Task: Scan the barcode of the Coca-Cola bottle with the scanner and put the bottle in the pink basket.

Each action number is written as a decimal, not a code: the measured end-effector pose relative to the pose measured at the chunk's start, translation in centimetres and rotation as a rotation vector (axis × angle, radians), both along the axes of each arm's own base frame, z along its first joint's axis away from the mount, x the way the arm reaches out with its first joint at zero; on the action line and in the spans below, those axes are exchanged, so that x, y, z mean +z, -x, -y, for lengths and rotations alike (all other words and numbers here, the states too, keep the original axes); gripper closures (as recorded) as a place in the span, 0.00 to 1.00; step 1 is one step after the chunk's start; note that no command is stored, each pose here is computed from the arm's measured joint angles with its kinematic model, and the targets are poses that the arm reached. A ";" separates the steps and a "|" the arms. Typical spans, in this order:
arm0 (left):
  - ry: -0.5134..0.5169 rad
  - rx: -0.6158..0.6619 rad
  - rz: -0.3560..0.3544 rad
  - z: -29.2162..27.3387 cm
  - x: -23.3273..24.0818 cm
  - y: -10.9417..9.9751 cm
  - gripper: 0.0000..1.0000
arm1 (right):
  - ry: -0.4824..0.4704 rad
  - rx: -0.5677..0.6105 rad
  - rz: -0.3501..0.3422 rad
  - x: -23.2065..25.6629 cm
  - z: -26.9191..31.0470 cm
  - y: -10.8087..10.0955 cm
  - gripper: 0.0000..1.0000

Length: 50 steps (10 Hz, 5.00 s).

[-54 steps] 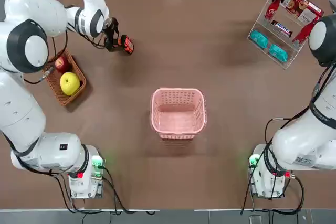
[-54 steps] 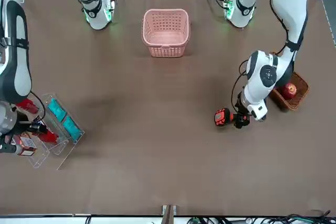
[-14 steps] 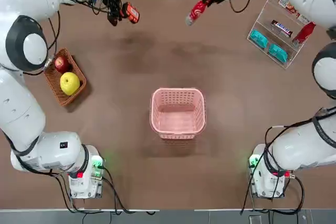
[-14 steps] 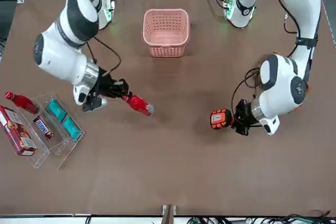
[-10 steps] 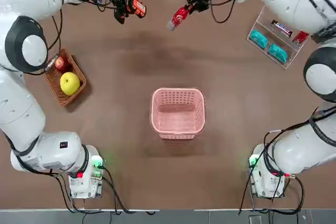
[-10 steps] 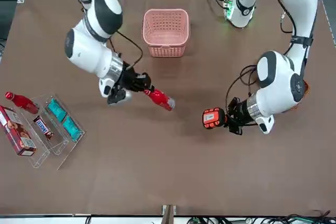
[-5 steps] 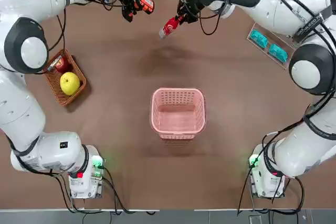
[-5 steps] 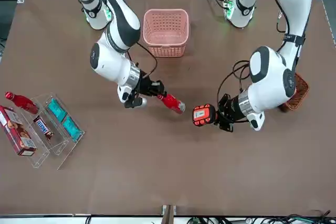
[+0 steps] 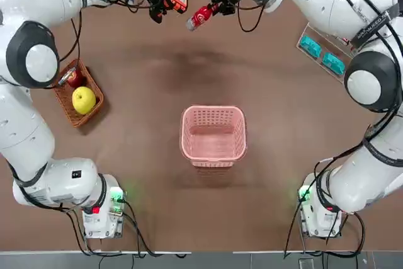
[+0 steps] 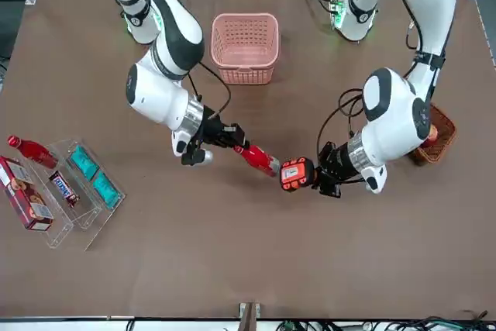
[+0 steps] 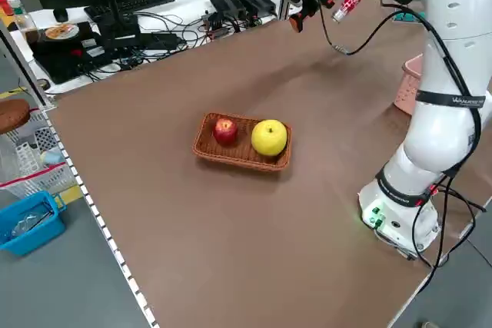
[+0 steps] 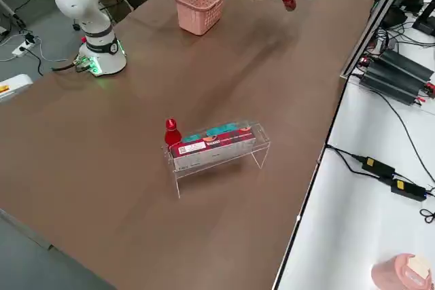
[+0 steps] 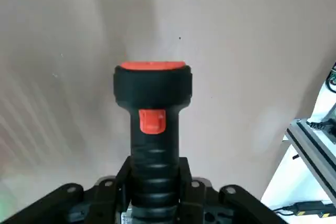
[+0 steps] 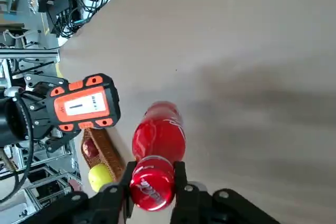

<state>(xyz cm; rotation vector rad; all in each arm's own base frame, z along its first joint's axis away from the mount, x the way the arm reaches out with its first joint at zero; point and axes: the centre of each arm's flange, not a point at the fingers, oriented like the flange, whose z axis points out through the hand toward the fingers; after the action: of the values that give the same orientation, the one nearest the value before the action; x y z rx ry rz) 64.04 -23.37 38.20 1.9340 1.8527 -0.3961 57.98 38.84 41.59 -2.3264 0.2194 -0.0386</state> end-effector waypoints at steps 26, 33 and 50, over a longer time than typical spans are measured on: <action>0.002 0.000 0.006 0.1 0.1 0.0 0.63 | -0.027 -0.030 -0.004 1.3 3.0 -3.7 0.67; -0.306 0.034 -0.089 -5.7 -6.0 1.1 0.63 | 0.200 0.390 -0.090 10.0 3.1 8.4 0.67; -0.527 0.046 -0.111 -9.5 -16.7 3.3 0.63 | 0.718 0.586 -0.023 0.6 -12.4 32.7 0.67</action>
<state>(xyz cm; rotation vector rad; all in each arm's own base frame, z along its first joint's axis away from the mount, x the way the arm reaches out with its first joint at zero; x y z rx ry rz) 60.72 -13.83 21.46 2.2266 2.2369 0.0088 25.26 51.27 42.15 -3.0081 -0.5613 0.2370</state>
